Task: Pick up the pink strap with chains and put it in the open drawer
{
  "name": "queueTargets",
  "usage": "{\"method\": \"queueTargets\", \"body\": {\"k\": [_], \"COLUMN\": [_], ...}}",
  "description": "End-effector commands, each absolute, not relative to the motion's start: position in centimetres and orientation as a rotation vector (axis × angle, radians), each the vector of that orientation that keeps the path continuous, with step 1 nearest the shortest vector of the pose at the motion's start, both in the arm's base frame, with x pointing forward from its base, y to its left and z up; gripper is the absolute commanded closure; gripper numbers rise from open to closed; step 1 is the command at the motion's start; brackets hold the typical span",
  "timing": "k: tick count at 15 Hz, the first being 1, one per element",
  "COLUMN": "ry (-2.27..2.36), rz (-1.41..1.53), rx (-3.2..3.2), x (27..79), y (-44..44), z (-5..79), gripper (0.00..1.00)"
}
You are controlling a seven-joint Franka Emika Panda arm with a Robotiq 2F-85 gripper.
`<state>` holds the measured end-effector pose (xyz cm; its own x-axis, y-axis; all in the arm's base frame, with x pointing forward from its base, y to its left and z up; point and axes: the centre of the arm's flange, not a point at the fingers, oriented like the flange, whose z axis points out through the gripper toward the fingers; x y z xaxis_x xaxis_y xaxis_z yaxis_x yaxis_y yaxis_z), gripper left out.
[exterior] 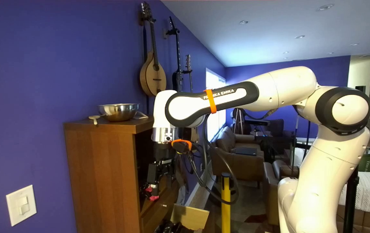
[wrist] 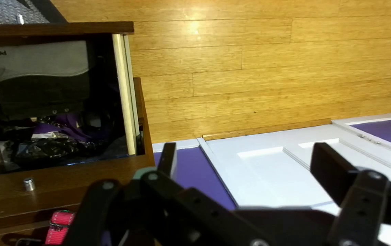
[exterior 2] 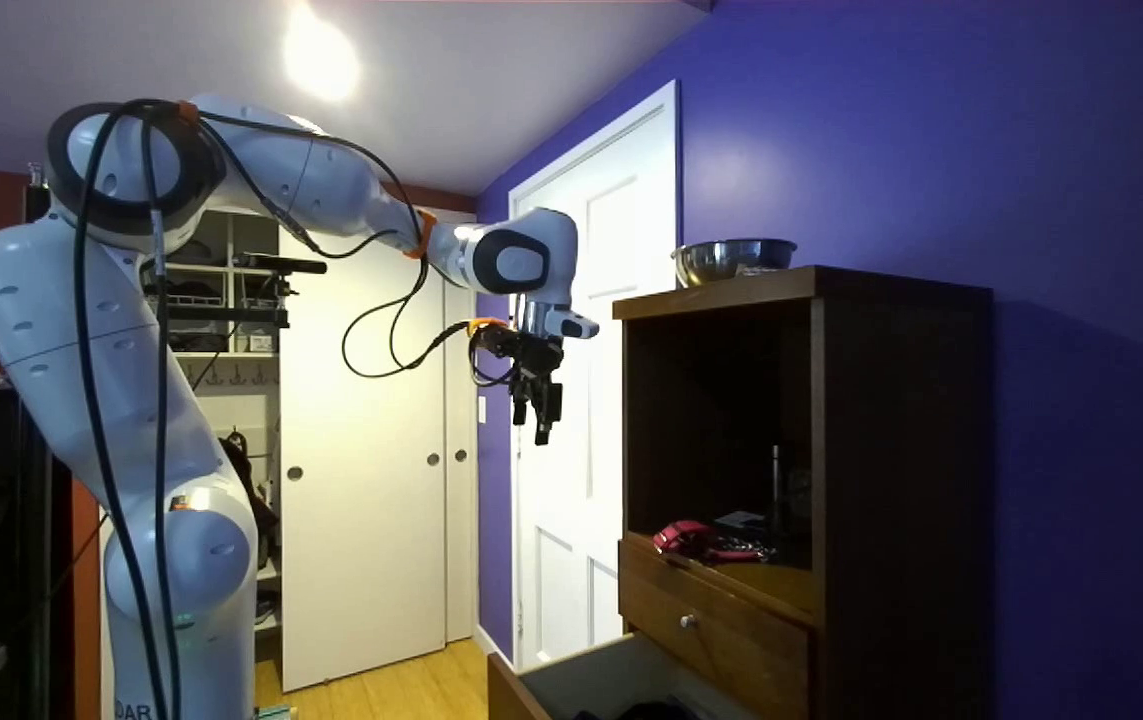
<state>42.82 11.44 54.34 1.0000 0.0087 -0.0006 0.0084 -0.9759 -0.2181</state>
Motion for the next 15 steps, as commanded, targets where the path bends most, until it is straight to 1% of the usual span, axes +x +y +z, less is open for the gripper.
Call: {"method": "queueTargets", "body": {"k": [1, 11, 15], "ry": [-0.026, -0.007, 0.003], "rz": [-0.015, -0.144, -0.269], "rx": [-2.929, -3.065, -3.064], "x": [42.9, 42.9, 43.1], "y": [11.0, 2.8, 0.4], "z": [54.1, 52.9, 50.7], "gripper": [0.0, 0.0, 0.0]}}
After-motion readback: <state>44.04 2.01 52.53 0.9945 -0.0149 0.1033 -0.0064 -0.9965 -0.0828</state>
